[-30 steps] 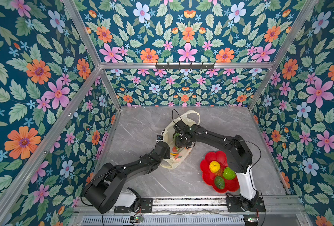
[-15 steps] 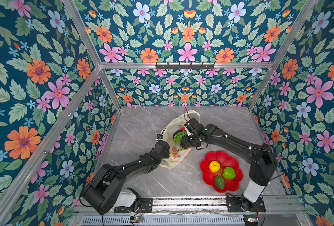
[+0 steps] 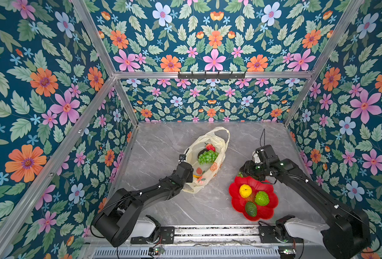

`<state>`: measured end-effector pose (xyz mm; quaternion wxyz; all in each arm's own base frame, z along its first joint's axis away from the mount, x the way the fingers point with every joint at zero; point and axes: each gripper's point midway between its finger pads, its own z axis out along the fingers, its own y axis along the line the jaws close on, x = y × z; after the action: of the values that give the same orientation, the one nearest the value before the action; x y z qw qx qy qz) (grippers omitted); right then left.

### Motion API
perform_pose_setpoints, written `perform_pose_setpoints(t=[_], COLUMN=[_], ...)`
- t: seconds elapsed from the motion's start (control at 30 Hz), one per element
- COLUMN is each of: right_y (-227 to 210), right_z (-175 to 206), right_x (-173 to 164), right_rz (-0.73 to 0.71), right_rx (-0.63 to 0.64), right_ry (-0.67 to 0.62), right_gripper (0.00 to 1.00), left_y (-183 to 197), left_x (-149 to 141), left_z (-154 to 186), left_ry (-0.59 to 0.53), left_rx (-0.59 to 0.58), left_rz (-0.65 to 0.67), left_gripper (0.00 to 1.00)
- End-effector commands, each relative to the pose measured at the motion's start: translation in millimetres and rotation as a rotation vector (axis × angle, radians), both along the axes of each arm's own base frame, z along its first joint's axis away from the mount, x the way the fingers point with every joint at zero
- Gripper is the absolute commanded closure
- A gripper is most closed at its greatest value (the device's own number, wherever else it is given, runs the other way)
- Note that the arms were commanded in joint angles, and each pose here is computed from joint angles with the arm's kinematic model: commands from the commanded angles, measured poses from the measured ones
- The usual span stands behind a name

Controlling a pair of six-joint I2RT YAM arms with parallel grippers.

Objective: Take fruits out of the plastic bag
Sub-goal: Place the fruit on the plate.

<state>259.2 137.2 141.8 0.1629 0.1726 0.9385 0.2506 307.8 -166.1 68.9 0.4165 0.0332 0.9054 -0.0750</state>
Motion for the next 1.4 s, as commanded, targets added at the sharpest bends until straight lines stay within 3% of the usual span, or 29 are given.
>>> perform_pose_setpoints(t=[0.0,0.57,1.1,1.37], right_y=[-3.9,-39.2,-45.0,-45.5], right_z=[-0.8,-32.9,-63.1,-74.6], right_x=[-2.4,-7.6,-2.5,-6.5], right_rz=[-0.052,-0.288,-0.359,-0.373], right_rx=[0.077,0.277,0.298,0.292], right_ry=[0.011,0.076,0.135,0.169], right_gripper=[0.47,0.47,0.45,0.38], left_y=[-1.1,0.3,1.4,1.3], left_x=[2.6,1.6,1.8,2.4], left_z=[1.1,-4.6,-5.2,-7.5], left_ry=[-0.016,-0.012,-0.017,-0.012], left_rx=[0.000,0.000,0.003,0.009], left_rz=[-0.003,0.003,0.008,0.008], left_gripper=[0.75,0.74,0.74,0.75])
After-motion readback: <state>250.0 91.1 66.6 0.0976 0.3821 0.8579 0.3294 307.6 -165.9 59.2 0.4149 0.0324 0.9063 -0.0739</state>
